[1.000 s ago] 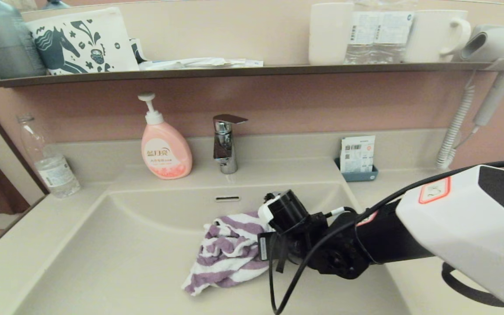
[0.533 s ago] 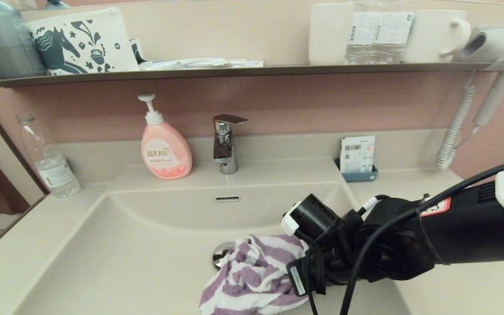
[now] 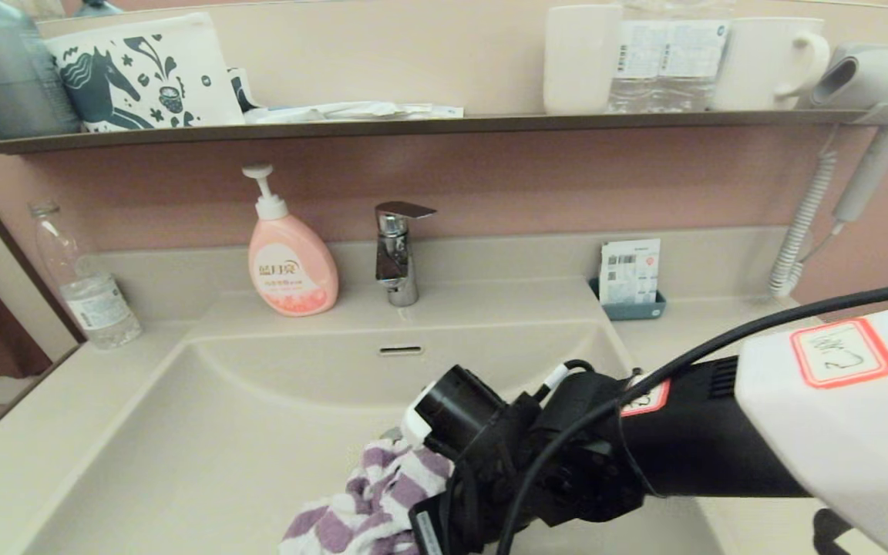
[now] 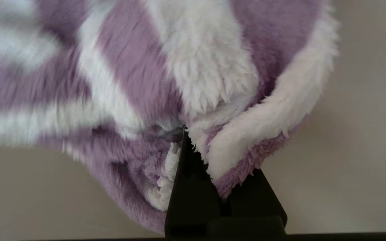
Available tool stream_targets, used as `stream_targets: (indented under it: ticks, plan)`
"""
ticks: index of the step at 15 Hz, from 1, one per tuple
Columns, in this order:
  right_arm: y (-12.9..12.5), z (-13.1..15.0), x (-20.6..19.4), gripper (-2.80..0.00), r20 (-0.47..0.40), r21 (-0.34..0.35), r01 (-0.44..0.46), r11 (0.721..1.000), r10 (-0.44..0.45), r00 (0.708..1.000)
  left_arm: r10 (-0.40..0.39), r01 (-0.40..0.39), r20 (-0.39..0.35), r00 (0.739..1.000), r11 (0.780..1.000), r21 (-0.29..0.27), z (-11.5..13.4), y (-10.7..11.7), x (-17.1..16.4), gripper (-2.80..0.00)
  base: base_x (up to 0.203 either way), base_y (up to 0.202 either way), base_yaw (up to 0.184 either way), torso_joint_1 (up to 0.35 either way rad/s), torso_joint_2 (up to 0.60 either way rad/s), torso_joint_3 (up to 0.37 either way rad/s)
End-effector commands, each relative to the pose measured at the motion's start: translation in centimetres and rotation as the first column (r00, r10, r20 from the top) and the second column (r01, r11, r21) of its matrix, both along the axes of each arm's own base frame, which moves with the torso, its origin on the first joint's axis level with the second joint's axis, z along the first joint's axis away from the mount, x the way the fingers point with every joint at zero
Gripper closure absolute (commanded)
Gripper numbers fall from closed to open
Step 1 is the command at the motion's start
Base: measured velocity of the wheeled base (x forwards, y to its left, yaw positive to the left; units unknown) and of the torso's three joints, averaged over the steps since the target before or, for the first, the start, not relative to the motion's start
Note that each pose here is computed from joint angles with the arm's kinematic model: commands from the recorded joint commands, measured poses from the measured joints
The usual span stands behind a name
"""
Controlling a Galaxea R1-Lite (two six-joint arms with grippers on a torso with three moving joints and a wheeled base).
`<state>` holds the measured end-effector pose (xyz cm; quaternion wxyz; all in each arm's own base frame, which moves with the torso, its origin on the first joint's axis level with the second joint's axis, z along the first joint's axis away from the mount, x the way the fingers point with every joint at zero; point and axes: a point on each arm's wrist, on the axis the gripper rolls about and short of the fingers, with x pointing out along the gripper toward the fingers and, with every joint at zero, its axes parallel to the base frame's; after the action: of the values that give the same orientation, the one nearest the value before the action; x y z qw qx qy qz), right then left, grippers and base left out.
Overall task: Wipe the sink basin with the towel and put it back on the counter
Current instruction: Wipe the sink
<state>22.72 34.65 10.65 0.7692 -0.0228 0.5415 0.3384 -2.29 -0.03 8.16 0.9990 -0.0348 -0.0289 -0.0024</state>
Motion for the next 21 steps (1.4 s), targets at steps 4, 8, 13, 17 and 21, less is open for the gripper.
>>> stream_targets:
  ticks: [4, 8, 13, 17, 21]
  plan:
    - [6.5, -1.3, -0.4, 0.0, 0.019, 0.111, -0.1, 0.989, 0.099, 0.995, 0.0, 0.0, 0.0, 1.0, 1.0, -0.001, 0.0, 0.0, 0.0, 0.0, 0.0, 0.0, 0.0, 0.0, 0.0, 0.0]
    - [9.0, -1.5, 0.7, 0.0, 0.125, 0.248, -0.12, 0.961, 0.091, 0.988, 0.001, -0.001, 0.0, 1.0, 1.0, -0.001, 0.0, 0.0, 0.0, 0.0, 0.0, 0.0, 0.0, 0.0, 0.0, 0.0]
    - [9.6, -1.5, 3.2, 0.0, 0.265, 0.374, -0.089, 0.923, -0.014, 0.964, 0.0, 0.0, 0.0, 1.0, 1.0, -0.001, 0.0, 0.0, 0.0, 0.0, 0.0, 0.0, 0.0, 0.0, 0.0, 0.0]
    - [9.3, -1.5, 5.8, 0.0, 0.406, 0.409, -0.109, 0.906, -0.074, 0.911, 0.001, -0.001, 0.0, 1.0, 1.0, -0.001, 0.0, 0.0, 0.0, 0.0, 0.0, 0.0, 0.0, 0.0, 0.0, 0.0]
    - [8.2, 0.2, 8.0, 0.0, 0.496, 0.406, -0.068, 0.911, -0.157, 0.854, 0.0, 0.0, 0.0, 1.0, 1.0, -0.001, 0.0, 0.0, 0.0, 0.0, 0.0, 0.0, 0.0, 0.0, 0.0, 0.0]
